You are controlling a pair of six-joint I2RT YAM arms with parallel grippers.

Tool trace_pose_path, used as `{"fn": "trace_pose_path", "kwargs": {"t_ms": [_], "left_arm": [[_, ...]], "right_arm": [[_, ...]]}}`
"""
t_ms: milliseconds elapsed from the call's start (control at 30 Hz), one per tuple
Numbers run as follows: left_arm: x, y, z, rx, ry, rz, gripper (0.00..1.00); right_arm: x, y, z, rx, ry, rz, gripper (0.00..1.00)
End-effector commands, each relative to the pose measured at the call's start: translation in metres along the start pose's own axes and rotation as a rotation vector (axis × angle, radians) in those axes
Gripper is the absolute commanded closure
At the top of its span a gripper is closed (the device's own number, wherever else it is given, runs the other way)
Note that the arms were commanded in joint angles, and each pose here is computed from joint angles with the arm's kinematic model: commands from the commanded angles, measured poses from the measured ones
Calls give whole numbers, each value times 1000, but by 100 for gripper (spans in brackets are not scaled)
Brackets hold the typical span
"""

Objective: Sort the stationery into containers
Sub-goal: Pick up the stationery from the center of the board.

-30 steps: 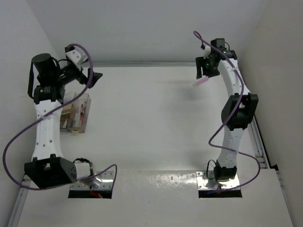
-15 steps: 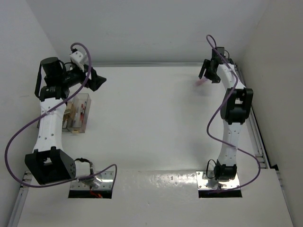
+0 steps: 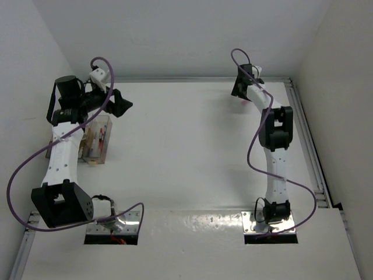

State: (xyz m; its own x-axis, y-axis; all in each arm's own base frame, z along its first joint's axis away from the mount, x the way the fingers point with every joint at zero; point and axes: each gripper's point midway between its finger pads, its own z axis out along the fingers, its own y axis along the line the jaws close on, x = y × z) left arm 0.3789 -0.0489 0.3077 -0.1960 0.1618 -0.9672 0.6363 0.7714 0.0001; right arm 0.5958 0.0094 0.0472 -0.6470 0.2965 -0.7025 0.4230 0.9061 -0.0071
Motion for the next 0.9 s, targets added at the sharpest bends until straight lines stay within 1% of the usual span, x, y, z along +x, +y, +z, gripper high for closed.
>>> {"fn": "trace_pose_path", "kwargs": {"t_ms": [0,233,333,433,467,567,600,633,700,767,800,867], "left_arm": [[-9,-6,-6,2,-25,23,1],[0,-7,-8,3,-3,31,1],[2,-7,-7,6,7,43,1],[-1,-5,-9,1,14,55,1],[0,-5,-9,-1,19,53,1],[-1,-4,-11,-6,21,64,1],[0,-3,-10,-7,23,63,1],[0,-3,-10,-6,25,64,1],[2,-3,-11,-8,32,65,1],[2,-5,-12,-6,38,67,1],[1,-5,-14,-6,38,74,1],[-2,-8,-17,-3,37,80,1]], "right_arm": [[-13,-13,15,79,-70,66,28],[-2,-19,31,97,-60,94,25],[-1,-16,36,58,-58,95,29],[4,-12,42,15,-32,102,43],[9,-12,44,10,-18,99,50],[19,-16,46,12,7,91,62],[23,-15,45,-1,22,87,68],[27,-15,45,-10,36,86,73],[36,-20,41,-22,74,80,79],[42,-24,38,-24,82,80,83],[35,-22,31,-54,78,81,90],[30,-21,17,-99,108,77,91]]}}
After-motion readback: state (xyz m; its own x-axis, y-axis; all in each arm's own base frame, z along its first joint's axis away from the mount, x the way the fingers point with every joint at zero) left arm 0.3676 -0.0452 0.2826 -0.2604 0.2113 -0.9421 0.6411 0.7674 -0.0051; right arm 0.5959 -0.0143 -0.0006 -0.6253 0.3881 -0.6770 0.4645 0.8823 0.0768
